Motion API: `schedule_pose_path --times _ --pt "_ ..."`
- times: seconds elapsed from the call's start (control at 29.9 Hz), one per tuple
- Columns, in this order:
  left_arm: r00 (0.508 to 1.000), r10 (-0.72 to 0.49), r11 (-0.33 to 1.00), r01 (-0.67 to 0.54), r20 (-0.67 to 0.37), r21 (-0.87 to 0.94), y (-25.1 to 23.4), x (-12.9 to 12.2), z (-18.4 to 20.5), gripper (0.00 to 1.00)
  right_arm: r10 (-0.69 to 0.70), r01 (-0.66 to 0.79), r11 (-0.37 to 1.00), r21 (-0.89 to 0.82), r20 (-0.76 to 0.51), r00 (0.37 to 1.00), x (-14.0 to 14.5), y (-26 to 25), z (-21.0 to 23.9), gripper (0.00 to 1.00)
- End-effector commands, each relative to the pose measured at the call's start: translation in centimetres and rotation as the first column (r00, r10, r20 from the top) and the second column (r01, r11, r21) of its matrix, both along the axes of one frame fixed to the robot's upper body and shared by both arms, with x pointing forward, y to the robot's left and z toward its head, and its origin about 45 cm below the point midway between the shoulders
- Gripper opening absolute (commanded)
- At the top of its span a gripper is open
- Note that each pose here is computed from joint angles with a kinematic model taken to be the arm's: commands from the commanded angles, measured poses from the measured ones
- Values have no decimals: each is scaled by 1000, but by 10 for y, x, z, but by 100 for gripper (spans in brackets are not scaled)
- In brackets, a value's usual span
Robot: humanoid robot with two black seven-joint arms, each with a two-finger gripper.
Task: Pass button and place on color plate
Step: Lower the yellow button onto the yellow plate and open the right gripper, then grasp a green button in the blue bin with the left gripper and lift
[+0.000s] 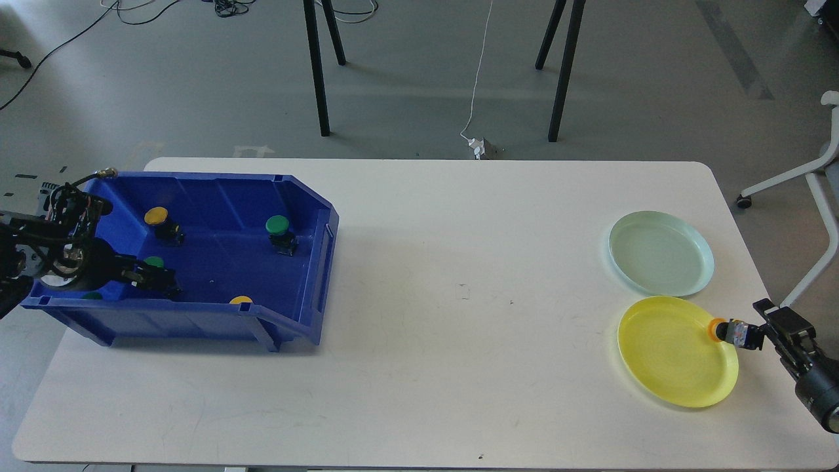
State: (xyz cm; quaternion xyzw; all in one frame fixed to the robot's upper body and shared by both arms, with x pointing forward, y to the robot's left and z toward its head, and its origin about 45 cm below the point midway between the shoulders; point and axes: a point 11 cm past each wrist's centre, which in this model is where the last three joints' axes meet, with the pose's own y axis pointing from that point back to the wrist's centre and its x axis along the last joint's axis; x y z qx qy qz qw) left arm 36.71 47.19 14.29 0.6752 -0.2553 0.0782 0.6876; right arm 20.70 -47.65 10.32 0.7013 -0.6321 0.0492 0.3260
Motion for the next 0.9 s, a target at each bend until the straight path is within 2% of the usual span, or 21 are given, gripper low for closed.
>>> schedule_pose_path --times 0.0,0.07,0.13,0.23,0.27,0.3,0.43,0.57,0.7,0.8,0.87 --pt "1000 -3 1000 3 -1 -5 -3 1 -2 69 -5 4 1000 22 20 1000 5 4 3 98" --pt "1000 -4 1000 4 3 -6 -3 1 -1 63 0 -2 999 44 47 999 13 11 8 98" --pt "1000 -7 1000 7 7 -4 -3 2 -1 53 0 -6 998 61 97 995 26 15 21 98" --pt "1000 -5 1000 5 10 -8 -3 2 -1 49 -38 14 993 118 202 979 50 16 51 98" --pt "1000 -3 1000 3 11 -6 -2 2 0 43 -51 18 990 140 238 970 58 17 63 98" --pt "1000 -1 1000 1 10 -9 -3 2 -1 33 -59 15 987 161 272 961 67 19 74 98" --pt "1000 12 1000 -12 13 -6 0 2 -1 22 -40 -38 980 195 384 923 100 32 113 98" --pt "1000 25 1000 -25 15 9 7 2 0 8 -23 -75 977 198 452 892 122 41 137 98" --pt "998 10 1000 -10 54 -7 1 9 6 5 -29 -97 969 227 497 867 136 49 155 98" --pt "995 49 995 -41 92 -90 -6 17 17 5 -100 -108 923 369 501 860 143 57 164 98" --pt "983 97 982 -70 153 -176 -8 28 43 5 -118 -138 883 449 496 860 147 62 171 98"
